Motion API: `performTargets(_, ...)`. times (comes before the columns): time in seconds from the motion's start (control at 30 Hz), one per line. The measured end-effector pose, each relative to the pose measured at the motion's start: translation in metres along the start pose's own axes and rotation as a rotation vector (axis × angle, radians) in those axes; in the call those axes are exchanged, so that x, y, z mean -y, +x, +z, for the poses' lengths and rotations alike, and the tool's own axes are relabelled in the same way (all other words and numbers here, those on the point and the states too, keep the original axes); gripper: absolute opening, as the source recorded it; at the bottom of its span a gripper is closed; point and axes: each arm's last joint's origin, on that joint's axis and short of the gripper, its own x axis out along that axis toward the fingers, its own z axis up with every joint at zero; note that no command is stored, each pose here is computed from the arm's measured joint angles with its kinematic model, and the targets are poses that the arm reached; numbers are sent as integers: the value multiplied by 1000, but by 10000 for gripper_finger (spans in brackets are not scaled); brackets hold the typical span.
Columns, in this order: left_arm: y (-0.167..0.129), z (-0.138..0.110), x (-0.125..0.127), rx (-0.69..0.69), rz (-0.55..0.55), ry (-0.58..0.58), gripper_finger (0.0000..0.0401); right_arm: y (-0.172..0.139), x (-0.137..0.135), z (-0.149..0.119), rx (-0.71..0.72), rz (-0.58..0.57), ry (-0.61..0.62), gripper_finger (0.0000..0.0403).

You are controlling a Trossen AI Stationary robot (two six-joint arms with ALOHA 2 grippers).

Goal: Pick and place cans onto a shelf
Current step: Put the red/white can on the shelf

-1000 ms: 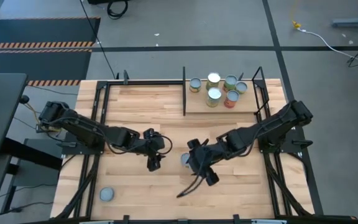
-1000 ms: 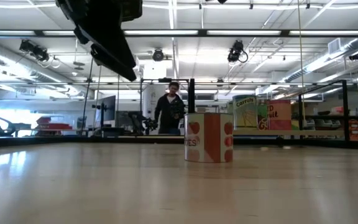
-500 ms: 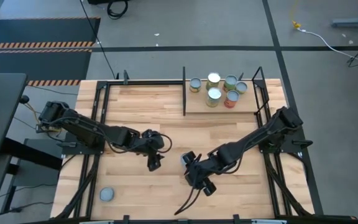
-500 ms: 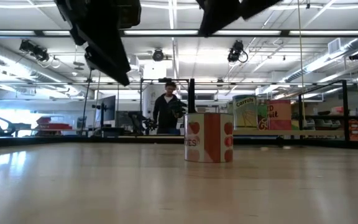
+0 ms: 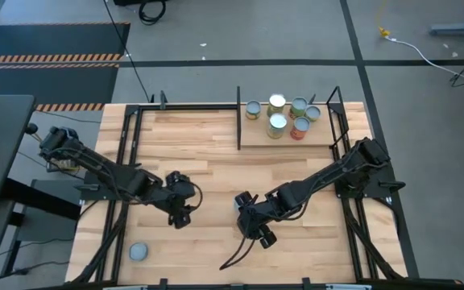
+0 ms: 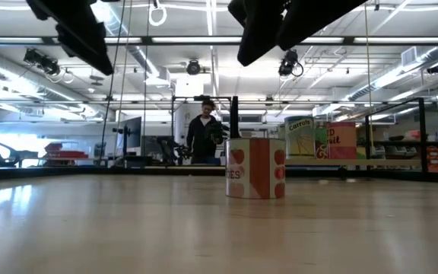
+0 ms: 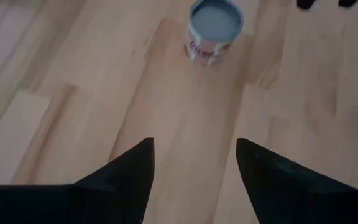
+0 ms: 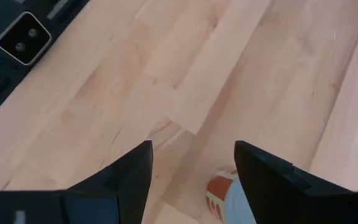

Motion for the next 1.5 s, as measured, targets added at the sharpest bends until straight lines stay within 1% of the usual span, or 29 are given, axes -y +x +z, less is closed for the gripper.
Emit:
performTargets(0.1, -3, -4, 1, -11, 4, -9, 224, 0, 3, -3, -25, 6, 6, 233)
performTargets(0.17, -3, -7, 0, -36, 25, 3, 216, 2, 4, -5, -40, 6, 8, 233)
performTargets(0.23, -3, -8, 0, -31, 48, 11, 206, 5, 7, -6, -51, 4, 13, 233)
performTargets(0.3, -3, -9, -2, -32, 75, 18, 197, 13, 11, -8, -64, 4, 17, 232)
performTargets(0.5, -3, -9, -3, -18, 105, -3, 180, 45, 21, -25, -186, -6, 33, 221)
performTargets(0.6, -3, -10, -6, -34, 123, 3, 177, 48, 26, -28, -212, -36, 48, 206)
performTargets(0.7, -2, -10, -9, -45, 141, -4, 176, 49, 30, -32, -232, -42, 64, 188)
performTargets(0.8, -1, -7, -12, -41, 155, -13, 176, 47, 34, -33, -241, -51, 108, 167)
performTargets(0.93, 1, -2, -20, -35, 177, -45, 176, 51, 38, -37, -266, -49, 149, 140)
performTargets(1.0, -1, 2, -25, -35, 166, -67, 176, 53, 39, -37, -271, -46, 158, 126)
performTargets(1.1, -11, 8, -36, -39, 118, -86, 176, 53, 40, -38, -275, -46, 168, 101)
performTargets(1.17, -22, 13, -46, -4, 102, -100, 176, 53, 40, -38, -279, -43, 170, 82)
performTargets(1.37, -60, 19, -80, 93, 120, -171, 176, 51, 40, -38, -301, -34, 175, 14)
performTargets(1.43, -71, 15, -89, 102, 136, -189, 176, 44, 42, -38, -348, -36, 180, 10)
performTargets(1.5, -81, 12, -97, 109, 149, -178, 176, 31, 46, -35, -376, -47, 192, 12)
